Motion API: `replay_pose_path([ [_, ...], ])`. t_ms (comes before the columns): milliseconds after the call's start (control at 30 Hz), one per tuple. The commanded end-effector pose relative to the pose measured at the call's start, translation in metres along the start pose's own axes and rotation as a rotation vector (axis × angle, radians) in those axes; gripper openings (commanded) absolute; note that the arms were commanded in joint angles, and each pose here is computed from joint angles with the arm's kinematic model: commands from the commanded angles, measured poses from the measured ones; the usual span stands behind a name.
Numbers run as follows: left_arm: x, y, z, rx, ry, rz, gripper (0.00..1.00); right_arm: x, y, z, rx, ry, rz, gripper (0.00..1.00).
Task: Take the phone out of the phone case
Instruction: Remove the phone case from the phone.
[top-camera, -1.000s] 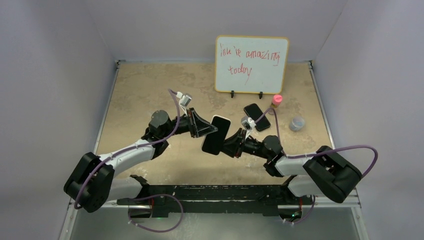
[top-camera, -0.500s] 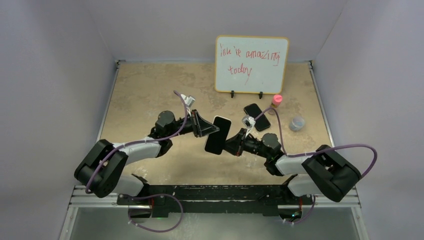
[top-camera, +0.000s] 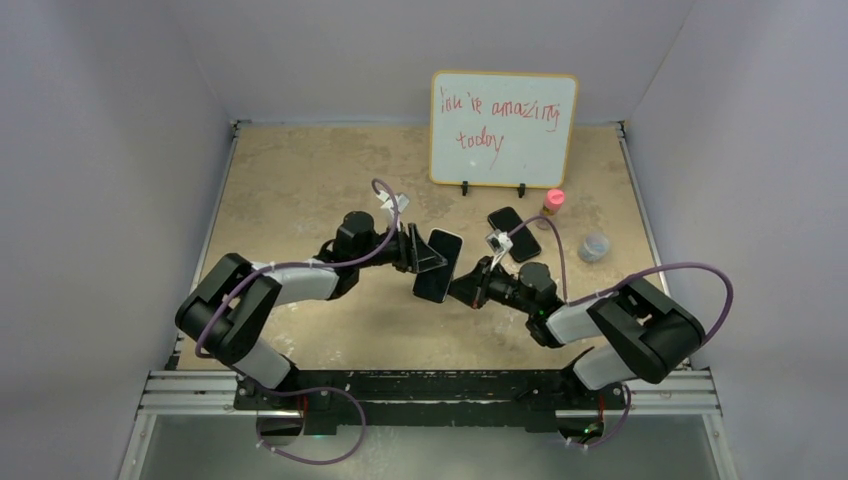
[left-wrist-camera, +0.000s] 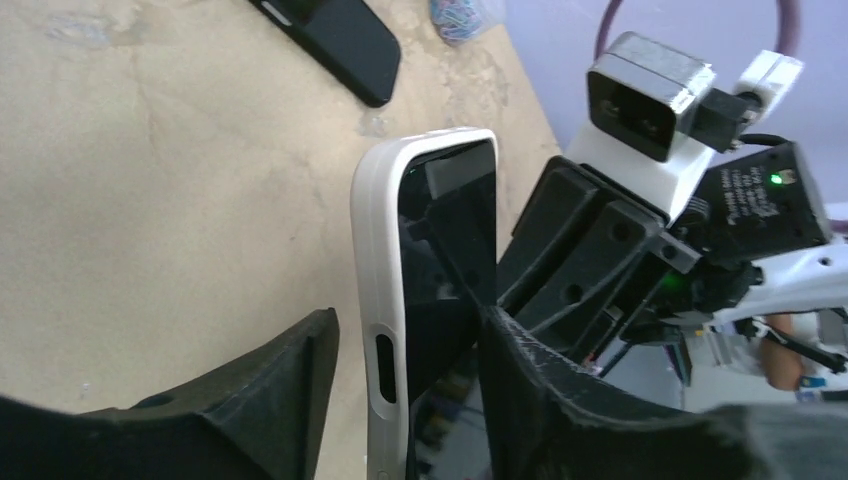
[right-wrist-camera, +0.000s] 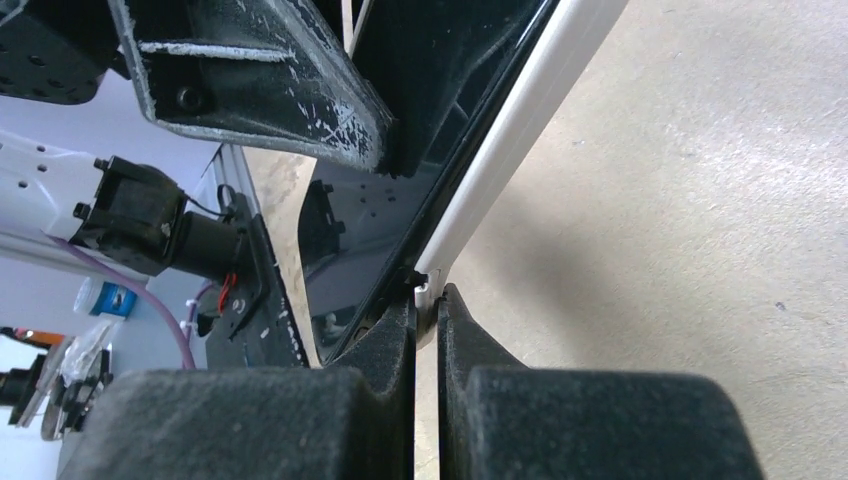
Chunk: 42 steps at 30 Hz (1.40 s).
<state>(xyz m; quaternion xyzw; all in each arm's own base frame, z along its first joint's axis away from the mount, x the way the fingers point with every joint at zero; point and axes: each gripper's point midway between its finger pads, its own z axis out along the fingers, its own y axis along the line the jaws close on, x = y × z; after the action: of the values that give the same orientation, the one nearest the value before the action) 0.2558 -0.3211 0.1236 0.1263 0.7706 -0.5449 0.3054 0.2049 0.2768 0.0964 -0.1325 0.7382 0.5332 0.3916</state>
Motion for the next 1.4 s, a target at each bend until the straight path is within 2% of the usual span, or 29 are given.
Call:
replay_pose_path([
  [0, 0.034, 0.051, -0.003, -0.244, 0.132, 0.008, 0.58, -0.098, 0.07, 0.011, -0.243, -0.318, -0.219, 0.0],
  [100, 0.029, 0.065, -0.005, -0.331, 0.126, 0.022, 0.67, -0.093, 0.062, 0.017, -0.221, -0.291, -0.205, 0.0],
  [233, 0.015, 0.078, -0.015, -0.455, 0.09, 0.055, 0.73, -0.086, 0.048, 0.028, -0.173, -0.232, -0.158, 0.0],
  [467, -0.014, 0.079, -0.043, -0.644, 0.029, 0.191, 0.78, -0.075, 0.024, 0.044, -0.07, -0.127, -0.101, 0.0],
  [700, -0.016, 0.071, -0.07, -0.815, 0.019, 0.346, 0.78, -0.068, 0.004, 0.052, 0.034, -0.058, -0.058, 0.0],
  [867, -0.018, 0.074, -0.077, -0.864, 0.01, 0.373, 0.78, -0.066, 0.002, 0.054, 0.038, -0.046, -0.048, 0.0],
  [1100, -0.019, 0.087, -0.072, -0.92, -0.01, 0.328, 0.81, -0.061, -0.007, 0.056, 0.069, -0.029, -0.056, 0.0],
  [1367, -0.027, 0.077, -0.07, -0.878, -0.023, 0.378, 0.81, -0.049, -0.024, 0.064, 0.112, 0.029, -0.024, 0.0],
])
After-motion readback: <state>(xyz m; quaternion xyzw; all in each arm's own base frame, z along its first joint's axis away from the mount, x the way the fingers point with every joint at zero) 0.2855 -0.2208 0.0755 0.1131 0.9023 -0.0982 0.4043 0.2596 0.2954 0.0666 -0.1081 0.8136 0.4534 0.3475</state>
